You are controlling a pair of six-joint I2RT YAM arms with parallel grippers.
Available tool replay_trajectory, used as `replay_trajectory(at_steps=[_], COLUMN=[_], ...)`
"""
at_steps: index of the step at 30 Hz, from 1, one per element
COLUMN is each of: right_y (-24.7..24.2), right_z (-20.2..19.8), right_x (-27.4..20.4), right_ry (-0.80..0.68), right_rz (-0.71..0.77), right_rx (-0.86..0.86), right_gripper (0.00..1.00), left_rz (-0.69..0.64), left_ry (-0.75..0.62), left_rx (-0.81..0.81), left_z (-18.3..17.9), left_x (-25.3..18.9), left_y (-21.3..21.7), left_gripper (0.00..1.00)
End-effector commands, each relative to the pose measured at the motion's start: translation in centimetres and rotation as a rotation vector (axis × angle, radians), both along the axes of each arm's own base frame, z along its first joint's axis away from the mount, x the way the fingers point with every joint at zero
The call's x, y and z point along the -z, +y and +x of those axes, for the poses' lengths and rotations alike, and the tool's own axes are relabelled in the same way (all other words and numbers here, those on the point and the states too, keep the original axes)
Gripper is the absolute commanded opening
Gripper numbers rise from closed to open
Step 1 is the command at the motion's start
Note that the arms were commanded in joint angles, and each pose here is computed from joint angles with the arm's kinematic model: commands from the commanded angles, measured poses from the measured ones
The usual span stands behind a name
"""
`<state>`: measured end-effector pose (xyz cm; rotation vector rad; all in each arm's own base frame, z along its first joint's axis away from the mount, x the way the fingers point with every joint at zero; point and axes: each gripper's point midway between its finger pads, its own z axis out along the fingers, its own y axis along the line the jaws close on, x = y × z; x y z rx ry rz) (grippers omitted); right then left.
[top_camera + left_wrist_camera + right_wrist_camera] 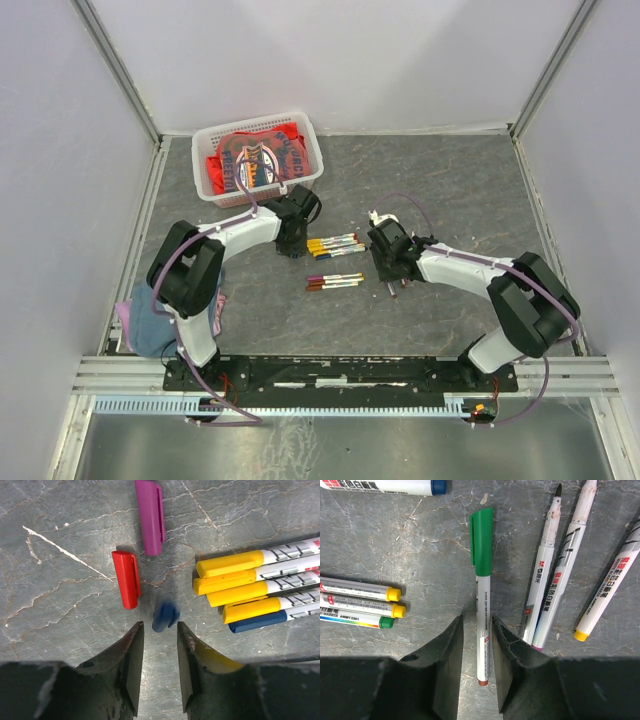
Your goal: Open the pen caps
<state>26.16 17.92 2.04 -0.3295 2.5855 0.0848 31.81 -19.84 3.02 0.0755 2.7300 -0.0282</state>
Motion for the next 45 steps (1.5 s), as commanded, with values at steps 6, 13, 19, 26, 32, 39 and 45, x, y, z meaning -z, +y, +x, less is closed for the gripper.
replay_trajectory(at_steps=[6, 13, 19, 26, 32, 39, 45], right_y=[0.7, 0.5, 0.2, 0.3, 1.0, 2.7, 4.3], right_z=[0.8, 0.8, 0.6, 0.5, 0.8, 0.5, 0.2], right_x=[-0.5, 0.0, 0.7, 0.5, -2.4, -6.3, -7.5], right_ry=[-0.021, -0.01, 0.013, 0.016, -0.077, -0.169, -0.179], right_rz=[0.005, -0.011, -0.033, -0.025, 0.059, 0.221, 0.305], right_rx=[-0.013, -0.011, -0.006, -0.005, -0.031, -0.091, -0.133], right_gripper=[0.36, 0.36, 0.36, 0.13, 0.01, 0.01, 0.01], left_rz=[0.04, 0.002, -0.06, -0.217, -0.452, -0.726, -0.899], left_ry=[-0.026, -0.093, -0.158, -0.227, -0.234, -0.155, -0.099], left_rx=[0.028, 0.015, 0.006, 0.02, 0.07, 0.107, 0.126], left_z=[0.7, 1.4, 1.7, 1.9, 1.3, 0.4, -0.5], left_x=[-0.1, -2.3, -4.7, -7.6, -8.9, -9.3, -10.0], left_y=[0.2, -0.1, -0.6, -2.7, -6.5, -11.2, -13.6], left_gripper=[0.41, 0.41, 0.41, 0.43, 0.45, 0.46, 0.49])
